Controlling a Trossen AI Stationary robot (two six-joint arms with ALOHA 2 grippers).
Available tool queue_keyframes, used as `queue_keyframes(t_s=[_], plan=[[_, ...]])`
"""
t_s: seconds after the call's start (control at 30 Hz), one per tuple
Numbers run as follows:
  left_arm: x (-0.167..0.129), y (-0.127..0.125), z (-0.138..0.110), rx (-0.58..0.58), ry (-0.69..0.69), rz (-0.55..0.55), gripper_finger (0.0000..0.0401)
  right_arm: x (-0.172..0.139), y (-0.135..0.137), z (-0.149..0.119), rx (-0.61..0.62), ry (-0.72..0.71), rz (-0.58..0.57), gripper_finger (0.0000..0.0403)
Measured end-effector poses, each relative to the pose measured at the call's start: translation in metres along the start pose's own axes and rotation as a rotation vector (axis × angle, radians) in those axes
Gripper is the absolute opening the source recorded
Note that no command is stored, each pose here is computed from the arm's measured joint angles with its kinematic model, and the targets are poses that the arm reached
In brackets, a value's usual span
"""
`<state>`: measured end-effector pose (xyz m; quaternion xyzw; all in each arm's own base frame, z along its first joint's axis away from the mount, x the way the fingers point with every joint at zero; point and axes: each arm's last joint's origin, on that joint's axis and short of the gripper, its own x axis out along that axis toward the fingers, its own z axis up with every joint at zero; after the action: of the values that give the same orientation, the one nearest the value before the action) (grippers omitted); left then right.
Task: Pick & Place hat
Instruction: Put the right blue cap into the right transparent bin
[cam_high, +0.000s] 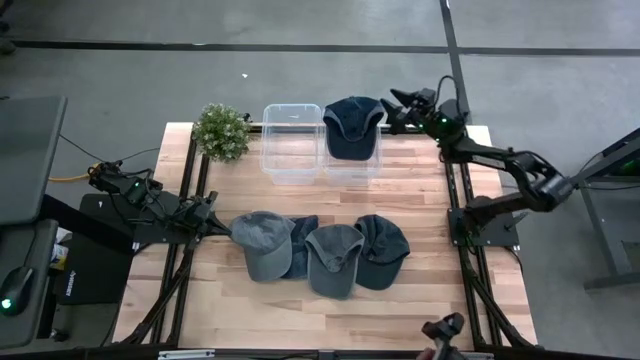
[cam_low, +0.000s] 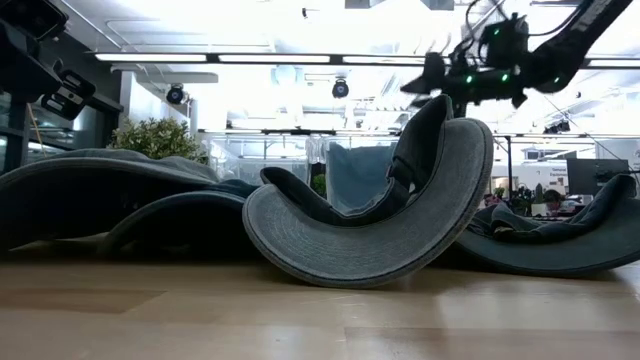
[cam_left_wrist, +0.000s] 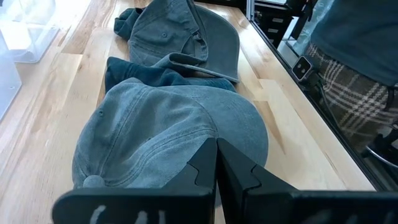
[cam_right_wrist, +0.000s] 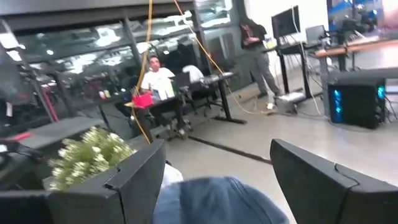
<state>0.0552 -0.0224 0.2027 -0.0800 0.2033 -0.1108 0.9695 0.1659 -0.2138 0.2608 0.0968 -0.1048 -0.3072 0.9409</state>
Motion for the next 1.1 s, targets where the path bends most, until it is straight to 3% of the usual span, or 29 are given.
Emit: queue_keyframes(t_s=[0.17, 0.3, 0.6, 0.73, 1.1], plan=[[0.000, 0.000, 0.000, 0.000, 0.000, 0.000, 0.0000, -0.019, 0.014, 0.023, -0.008, -0.001, 0.057, 0.0282], [0.000, 0.000, 0.000, 0.000, 0.000, 0.000, 0.0000, -0.027, 0.028, 0.036, -0.017, 0.081, 0.069, 0.0281], [0.000, 0.000, 0.000, 0.000, 0.000, 0.000, 0.0000, -0.012, 0.073, 0.076, -0.247, 0.349, 0.102, 0.0281], [0.000, 0.000, 0.000, 0.000, 0.000, 0.000, 0.0000, -0.003, 0.089, 0.072, -0.288, 0.471, 0.143, 0.0281], [0.000, 0.000, 0.000, 0.000, 0.000, 0.000, 0.0000, 0.006, 0.104, 0.053, -0.255, 0.601, 0.201, 0.0281]])
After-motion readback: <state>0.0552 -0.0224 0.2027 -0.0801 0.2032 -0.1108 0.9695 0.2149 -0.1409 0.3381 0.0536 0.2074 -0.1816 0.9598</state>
